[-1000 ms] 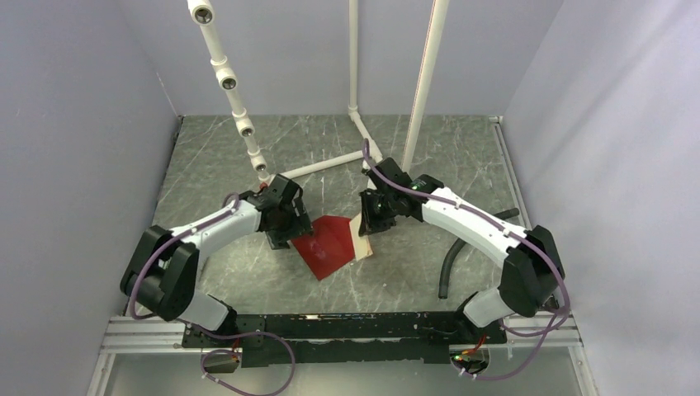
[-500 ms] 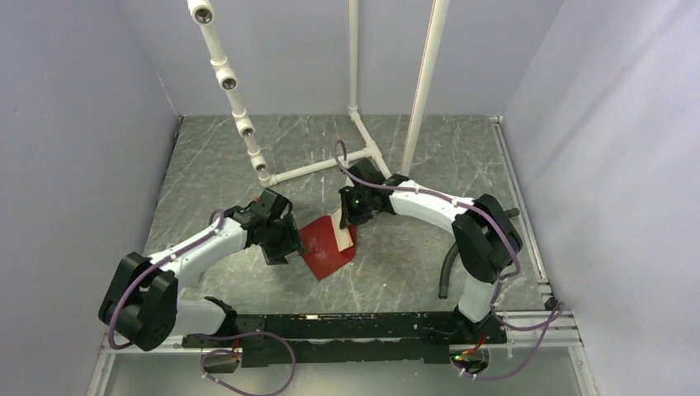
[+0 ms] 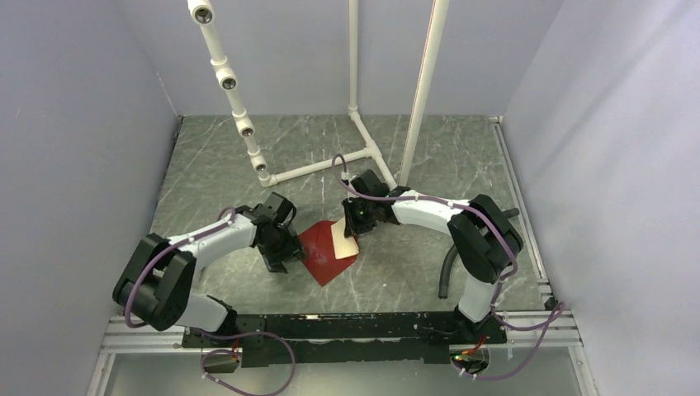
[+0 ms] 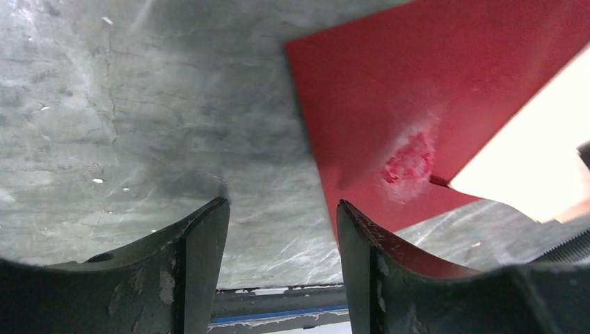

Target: Place the letter into the envelope and seal it

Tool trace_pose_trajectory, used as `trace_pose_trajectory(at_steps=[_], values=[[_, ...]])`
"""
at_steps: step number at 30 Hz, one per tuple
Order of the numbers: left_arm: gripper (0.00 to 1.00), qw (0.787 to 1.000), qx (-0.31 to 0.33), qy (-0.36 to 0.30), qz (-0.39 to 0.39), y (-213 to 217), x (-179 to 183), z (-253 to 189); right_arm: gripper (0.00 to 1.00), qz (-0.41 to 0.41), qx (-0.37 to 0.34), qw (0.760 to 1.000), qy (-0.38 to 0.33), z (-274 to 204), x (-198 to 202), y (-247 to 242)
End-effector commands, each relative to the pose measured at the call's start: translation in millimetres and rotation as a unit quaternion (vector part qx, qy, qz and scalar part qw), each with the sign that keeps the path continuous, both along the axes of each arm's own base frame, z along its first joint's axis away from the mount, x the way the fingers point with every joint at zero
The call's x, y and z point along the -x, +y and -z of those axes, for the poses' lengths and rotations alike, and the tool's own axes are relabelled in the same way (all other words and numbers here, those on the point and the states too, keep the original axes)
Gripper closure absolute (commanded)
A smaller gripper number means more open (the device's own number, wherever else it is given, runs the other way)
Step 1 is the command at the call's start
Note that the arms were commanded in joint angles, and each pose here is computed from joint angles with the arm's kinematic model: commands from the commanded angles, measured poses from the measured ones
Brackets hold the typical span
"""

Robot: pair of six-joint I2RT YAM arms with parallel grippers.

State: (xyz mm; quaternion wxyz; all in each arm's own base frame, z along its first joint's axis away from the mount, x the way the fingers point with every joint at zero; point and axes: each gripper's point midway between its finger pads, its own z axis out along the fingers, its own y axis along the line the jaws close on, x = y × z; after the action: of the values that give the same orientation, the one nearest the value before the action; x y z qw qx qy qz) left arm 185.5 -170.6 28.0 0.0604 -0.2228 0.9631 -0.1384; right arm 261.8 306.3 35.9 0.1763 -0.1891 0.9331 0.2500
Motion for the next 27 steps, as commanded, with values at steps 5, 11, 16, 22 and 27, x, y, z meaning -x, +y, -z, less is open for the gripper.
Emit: trace_pose_trajectory(at_steps=[5,11,16,22,27], values=[[0.39,0.999,-0.014,0.023,-0.044,-1,-7,1,1.0,-0.049,-0.07,0.996,-0.03,-27,3,18],[0.42,0.998,0.012,0.017,-0.058,-11,-13,4,1.0,-0.031,-0.071,0.997,0.02,-16,15,18],[0.45,0.998,0.042,0.016,-0.049,-24,-18,7,1.0,-0.008,-0.07,0.994,0.081,-4,23,24],[0.46,0.998,0.037,0.023,-0.038,-23,-16,12,1.0,0.01,-0.087,0.989,0.121,-1,31,30],[0.46,0.998,0.043,0.021,-0.028,-26,-16,13,1.0,0.013,-0.102,0.985,0.141,2,35,37]])
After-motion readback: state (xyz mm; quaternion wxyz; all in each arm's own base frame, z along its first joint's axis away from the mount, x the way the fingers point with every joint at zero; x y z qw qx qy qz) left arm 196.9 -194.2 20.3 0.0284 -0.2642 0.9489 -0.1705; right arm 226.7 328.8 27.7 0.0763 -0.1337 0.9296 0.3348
